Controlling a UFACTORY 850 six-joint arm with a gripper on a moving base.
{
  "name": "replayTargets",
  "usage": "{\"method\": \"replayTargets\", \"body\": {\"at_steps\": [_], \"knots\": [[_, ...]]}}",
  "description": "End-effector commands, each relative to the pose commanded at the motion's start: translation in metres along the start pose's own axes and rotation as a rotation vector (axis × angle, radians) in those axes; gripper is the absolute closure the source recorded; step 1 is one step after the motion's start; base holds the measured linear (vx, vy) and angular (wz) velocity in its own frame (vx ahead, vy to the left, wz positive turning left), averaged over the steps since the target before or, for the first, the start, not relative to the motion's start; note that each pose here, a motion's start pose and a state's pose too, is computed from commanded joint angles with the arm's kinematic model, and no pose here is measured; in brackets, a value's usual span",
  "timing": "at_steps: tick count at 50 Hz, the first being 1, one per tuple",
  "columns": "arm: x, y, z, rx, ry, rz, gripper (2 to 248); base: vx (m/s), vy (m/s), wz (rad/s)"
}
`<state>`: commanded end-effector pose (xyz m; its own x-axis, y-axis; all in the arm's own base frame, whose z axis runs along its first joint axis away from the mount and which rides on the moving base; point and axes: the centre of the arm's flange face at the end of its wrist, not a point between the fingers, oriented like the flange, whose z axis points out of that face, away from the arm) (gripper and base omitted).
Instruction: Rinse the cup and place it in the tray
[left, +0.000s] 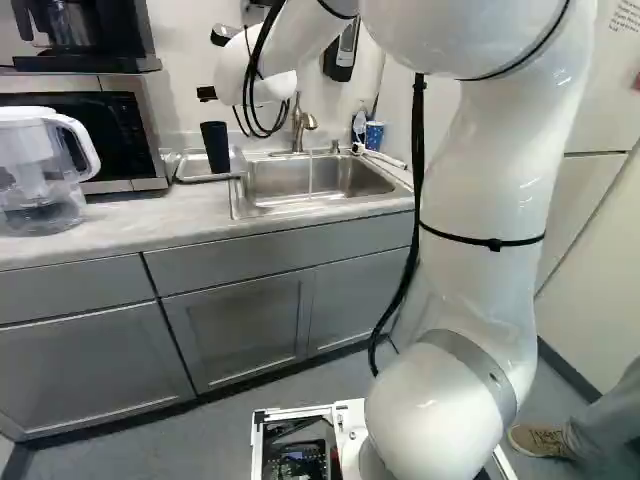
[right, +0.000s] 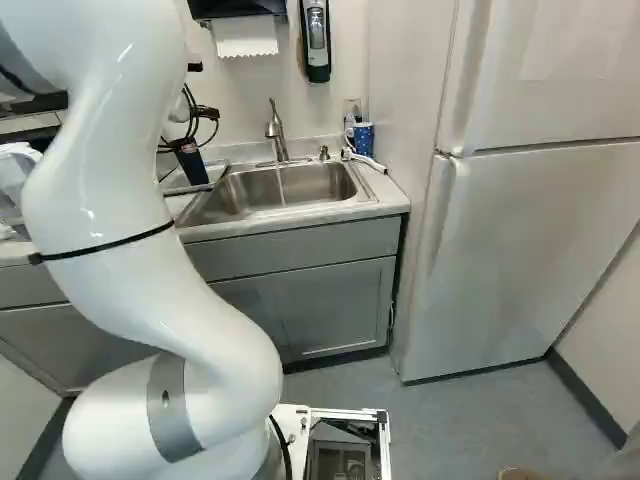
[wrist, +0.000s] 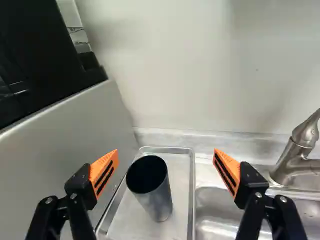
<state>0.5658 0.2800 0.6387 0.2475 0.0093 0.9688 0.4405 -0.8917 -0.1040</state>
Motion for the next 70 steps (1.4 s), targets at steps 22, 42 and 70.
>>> {"method": "replayTargets", "body": {"at_steps": [22, 42, 70], "knots": [[0.018, 0.032, -0.016, -0.05, -0.037, -0.052, 3, 0.0, 0.0, 0.0], [0.035, 0.067, -0.023, -0.115, -0.095, -0.1, 3, 0.0, 0.0, 0.0], [0.068, 0.112, -0.021, -0.189, -0.068, -0.111, 3, 0.0, 0.0, 0.0]]}}
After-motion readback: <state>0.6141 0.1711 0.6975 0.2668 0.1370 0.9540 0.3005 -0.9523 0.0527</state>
